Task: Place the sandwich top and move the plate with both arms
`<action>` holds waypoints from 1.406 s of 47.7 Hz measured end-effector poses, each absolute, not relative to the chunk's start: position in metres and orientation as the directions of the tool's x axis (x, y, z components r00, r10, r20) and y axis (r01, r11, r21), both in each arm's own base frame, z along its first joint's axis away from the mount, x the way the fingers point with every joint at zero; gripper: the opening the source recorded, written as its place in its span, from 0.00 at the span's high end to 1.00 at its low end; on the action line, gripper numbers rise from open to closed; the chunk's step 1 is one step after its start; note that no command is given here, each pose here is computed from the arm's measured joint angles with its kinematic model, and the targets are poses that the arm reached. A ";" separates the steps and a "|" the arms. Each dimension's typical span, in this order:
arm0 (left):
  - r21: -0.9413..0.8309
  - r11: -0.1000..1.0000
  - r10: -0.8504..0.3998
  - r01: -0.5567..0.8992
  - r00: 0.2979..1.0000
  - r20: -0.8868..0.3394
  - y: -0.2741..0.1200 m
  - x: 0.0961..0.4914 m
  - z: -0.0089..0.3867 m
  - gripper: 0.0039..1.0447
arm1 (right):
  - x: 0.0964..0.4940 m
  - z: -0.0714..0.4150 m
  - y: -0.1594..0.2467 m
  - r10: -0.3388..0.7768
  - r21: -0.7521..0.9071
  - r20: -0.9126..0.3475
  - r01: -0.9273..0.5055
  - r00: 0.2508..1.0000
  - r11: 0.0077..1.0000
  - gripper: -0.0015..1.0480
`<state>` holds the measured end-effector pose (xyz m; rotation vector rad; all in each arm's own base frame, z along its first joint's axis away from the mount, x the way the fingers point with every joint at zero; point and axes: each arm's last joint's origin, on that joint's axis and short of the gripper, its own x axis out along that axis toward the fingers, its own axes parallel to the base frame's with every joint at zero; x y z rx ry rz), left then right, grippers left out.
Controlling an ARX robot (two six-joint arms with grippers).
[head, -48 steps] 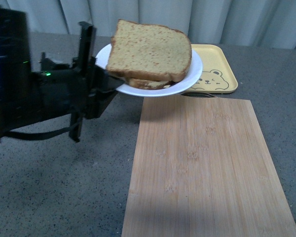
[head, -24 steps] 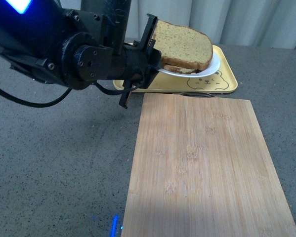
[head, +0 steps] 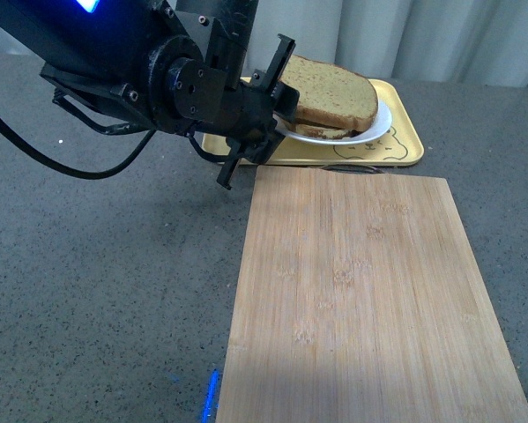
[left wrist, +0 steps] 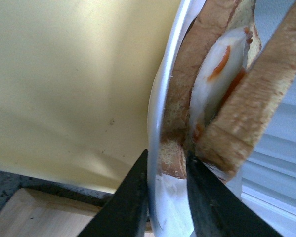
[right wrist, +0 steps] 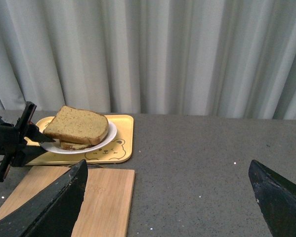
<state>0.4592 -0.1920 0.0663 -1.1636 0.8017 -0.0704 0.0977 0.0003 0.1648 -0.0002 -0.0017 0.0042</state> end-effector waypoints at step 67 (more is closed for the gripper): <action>-0.010 1.000 -0.003 0.003 1.000 -0.014 -0.020 0.192 0.162 0.97 | 0.098 0.165 0.000 0.004 0.000 0.002 -0.004 1.000 1.000 0.09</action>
